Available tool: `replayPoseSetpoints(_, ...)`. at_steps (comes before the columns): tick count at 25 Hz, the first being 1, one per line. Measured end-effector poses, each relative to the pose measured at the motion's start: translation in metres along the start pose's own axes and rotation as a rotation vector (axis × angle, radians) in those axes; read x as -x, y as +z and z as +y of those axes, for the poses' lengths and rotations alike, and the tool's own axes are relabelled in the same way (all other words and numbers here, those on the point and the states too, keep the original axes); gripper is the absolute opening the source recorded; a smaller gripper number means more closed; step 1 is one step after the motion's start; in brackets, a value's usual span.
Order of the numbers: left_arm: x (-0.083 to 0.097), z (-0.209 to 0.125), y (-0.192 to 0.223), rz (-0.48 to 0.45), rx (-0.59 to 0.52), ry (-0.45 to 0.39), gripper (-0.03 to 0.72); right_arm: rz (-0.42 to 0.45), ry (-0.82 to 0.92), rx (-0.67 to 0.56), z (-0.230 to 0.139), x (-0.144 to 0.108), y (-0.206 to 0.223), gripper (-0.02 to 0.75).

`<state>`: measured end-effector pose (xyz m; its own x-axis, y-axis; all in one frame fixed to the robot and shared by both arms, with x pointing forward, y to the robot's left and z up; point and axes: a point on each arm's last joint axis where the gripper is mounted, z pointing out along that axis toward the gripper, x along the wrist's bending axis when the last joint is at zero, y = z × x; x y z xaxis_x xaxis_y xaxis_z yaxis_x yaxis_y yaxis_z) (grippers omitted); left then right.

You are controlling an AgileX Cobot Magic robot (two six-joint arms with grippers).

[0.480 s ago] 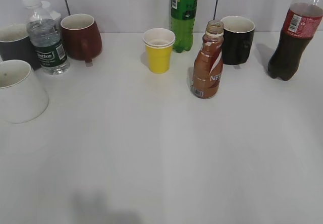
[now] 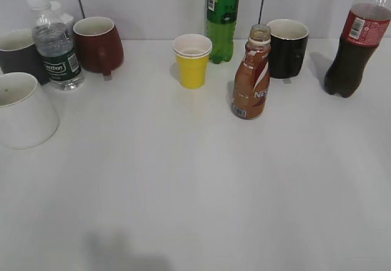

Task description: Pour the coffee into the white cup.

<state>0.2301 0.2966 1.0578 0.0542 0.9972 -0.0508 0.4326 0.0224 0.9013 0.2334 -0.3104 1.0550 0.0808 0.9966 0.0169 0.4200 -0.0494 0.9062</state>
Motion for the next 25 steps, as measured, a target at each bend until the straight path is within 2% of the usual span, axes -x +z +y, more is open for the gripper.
replayPoseSetpoints(4,0.000,0.006,0.000,0.000,0.017,0.000,0.453,0.000,0.000,0.000,0.000,0.000,0.000,0.570)
replayPoseSetpoints(9,-0.001,0.035,0.005,0.012,0.173,0.005,0.453,0.000,0.000,0.000,0.000,0.000,0.000,0.570)
replayPoseSetpoints(12,-0.004,0.051,0.017,0.051,0.214,0.036,0.453,0.000,0.000,0.000,0.000,0.000,0.000,0.570)
replayPoseSetpoints(18,-0.011,0.077,0.057,0.119,0.220,0.137,0.453,0.000,0.000,0.000,0.000,0.000,0.000,0.570)
replayPoseSetpoints(25,-0.011,0.071,0.129,0.077,0.237,0.183,0.453,0.000,0.000,0.000,0.000,0.000,0.000,0.570)
